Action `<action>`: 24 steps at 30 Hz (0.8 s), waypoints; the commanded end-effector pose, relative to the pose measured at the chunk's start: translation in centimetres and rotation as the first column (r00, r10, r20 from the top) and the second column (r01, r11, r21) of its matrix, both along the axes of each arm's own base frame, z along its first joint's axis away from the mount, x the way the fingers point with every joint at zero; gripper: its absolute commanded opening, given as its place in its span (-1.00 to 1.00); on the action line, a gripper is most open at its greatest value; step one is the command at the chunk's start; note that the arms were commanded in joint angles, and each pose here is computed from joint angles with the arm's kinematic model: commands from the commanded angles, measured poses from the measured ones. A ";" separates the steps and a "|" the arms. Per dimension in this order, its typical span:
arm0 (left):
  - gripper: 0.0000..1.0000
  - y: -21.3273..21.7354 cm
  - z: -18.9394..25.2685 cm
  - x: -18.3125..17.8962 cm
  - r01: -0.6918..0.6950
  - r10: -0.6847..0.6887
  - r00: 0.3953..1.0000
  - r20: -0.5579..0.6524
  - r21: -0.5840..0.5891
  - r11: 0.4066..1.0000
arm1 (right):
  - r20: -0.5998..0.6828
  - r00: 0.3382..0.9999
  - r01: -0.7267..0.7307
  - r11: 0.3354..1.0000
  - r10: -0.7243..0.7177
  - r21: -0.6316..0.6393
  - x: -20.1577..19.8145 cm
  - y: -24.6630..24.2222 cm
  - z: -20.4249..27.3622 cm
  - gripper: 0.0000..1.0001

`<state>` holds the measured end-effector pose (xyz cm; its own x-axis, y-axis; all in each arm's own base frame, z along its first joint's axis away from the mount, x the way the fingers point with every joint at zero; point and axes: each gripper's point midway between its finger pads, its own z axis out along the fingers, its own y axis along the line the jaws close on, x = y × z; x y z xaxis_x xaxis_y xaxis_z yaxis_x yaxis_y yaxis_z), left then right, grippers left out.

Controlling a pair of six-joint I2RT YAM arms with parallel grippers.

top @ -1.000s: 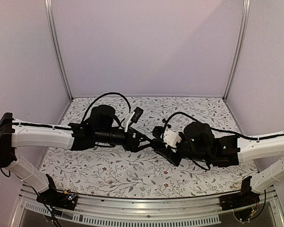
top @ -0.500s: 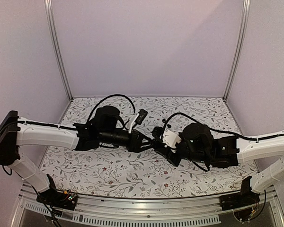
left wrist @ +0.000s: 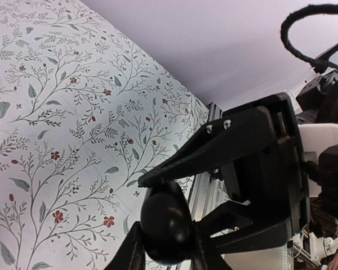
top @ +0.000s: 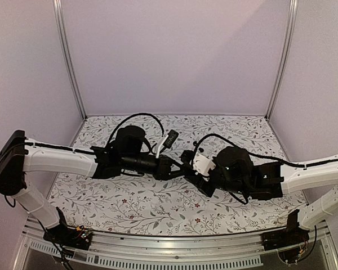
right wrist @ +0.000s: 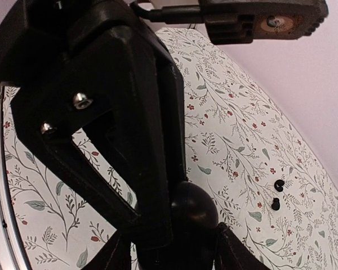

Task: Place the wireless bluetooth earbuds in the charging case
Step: Pass from the right arm to the left

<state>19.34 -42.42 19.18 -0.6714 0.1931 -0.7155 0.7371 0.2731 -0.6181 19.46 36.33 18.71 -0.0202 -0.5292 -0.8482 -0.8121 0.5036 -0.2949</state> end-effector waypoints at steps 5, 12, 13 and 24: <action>-1.00 1.1 2.8 -1.1 0.125 -0.119 0.991 0.058 -0.110 0.986 | 0.027 0.997 -0.073 0.985 0.070 0.158 -1.7 0.0 3.2 0.33; -1.00 2.3 3.9 -3.7 0.317 -0.303 0.922 0.241 -0.021 0.948 | -0.072 0.952 -0.260 0.909 0.298 0.326 -5.2 -0.9 5.6 0.37; -1.00 2.5 4.0 -4.1 0.338 -0.324 0.908 0.264 -0.007 0.941 | -0.095 0.938 -0.283 0.895 0.334 0.346 -5.6 -1.2 5.8 0.36; -1.00 3.3 4.9 -6.1 0.432 -0.431 0.807 0.403 0.093 0.897 | -0.335 0.776 -0.359 0.811 0.534 0.463 -8.2 -1.2 7.9 0.10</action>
<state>14.01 -39.16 23.24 -0.2650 0.3742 -0.8887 0.9451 -0.0822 -0.3164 13.45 34.31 26.12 -0.1752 -0.1964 -0.9647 -0.9747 0.1730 0.1418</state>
